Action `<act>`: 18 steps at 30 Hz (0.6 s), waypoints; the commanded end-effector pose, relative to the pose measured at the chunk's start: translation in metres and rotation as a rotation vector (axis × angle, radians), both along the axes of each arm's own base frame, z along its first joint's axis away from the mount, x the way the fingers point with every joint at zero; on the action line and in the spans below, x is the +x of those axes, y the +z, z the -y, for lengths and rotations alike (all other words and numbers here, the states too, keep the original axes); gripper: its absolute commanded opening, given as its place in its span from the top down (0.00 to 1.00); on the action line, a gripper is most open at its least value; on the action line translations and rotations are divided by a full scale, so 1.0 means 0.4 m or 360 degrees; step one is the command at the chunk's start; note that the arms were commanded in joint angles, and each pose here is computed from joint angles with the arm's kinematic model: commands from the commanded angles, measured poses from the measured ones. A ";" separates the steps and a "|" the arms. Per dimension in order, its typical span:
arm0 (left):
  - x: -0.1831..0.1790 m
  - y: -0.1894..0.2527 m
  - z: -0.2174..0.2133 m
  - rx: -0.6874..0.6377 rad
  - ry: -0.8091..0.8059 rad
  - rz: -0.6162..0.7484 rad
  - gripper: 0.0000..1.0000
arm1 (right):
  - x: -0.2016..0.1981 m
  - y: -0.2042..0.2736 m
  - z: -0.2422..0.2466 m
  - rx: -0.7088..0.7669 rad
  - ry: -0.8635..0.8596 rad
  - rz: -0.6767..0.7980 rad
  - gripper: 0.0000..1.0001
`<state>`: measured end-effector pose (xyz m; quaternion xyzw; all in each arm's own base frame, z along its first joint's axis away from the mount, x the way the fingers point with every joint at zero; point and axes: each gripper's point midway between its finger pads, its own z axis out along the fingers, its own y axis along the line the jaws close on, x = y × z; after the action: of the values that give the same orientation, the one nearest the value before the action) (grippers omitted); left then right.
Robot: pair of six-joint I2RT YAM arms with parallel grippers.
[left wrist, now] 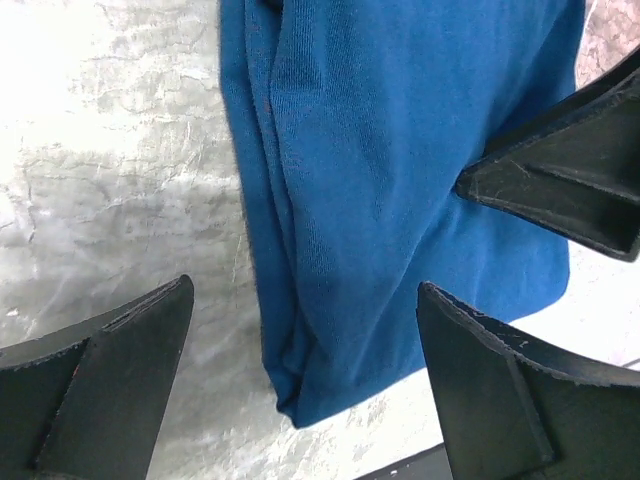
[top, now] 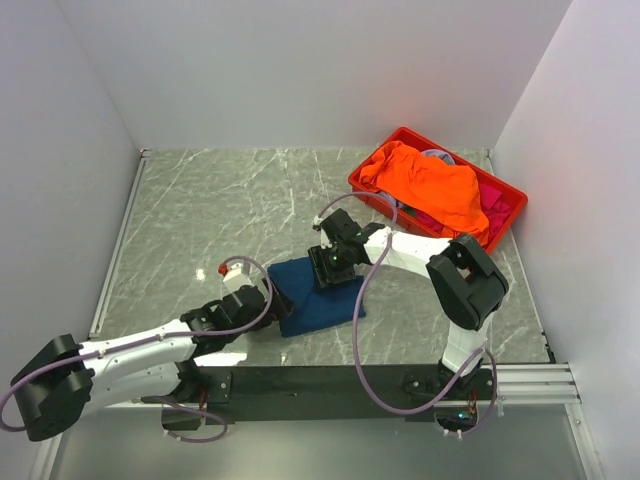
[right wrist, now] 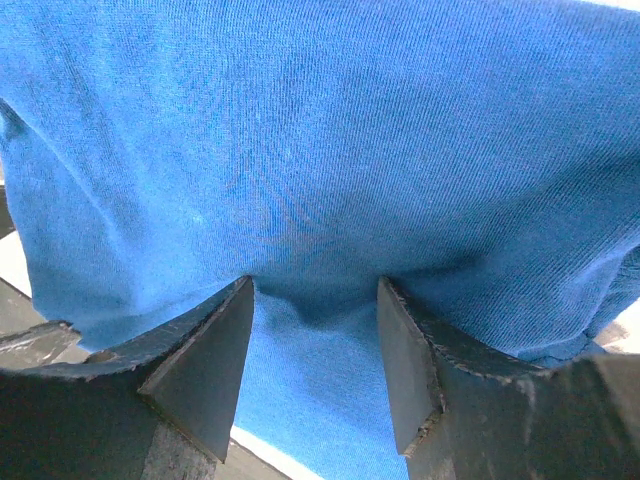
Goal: Fold and stack the t-shirts
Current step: Neatly place the folded tshirt to the corner
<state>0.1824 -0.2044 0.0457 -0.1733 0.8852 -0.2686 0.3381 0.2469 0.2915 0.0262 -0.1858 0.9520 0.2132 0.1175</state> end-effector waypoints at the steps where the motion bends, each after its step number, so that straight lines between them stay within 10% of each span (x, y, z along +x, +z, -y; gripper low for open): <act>1: 0.010 -0.004 0.019 -0.0077 -0.0014 0.0000 0.01 | -0.002 -0.068 0.042 -0.0124 -0.0029 0.0004 0.40; 13: 0.004 -0.080 0.063 -0.0120 -0.0085 -0.0112 0.06 | -0.003 -0.061 0.041 -0.0116 -0.0027 0.0013 0.40; 18: 0.011 -0.107 0.048 -0.0043 -0.0043 -0.0134 0.37 | -0.004 -0.056 0.038 -0.0100 -0.0029 0.0018 0.40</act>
<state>0.2045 -0.2421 0.0386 -0.1847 0.8626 -0.3352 0.3308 0.2474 0.2921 0.0266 -0.1849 0.9508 0.2165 0.1224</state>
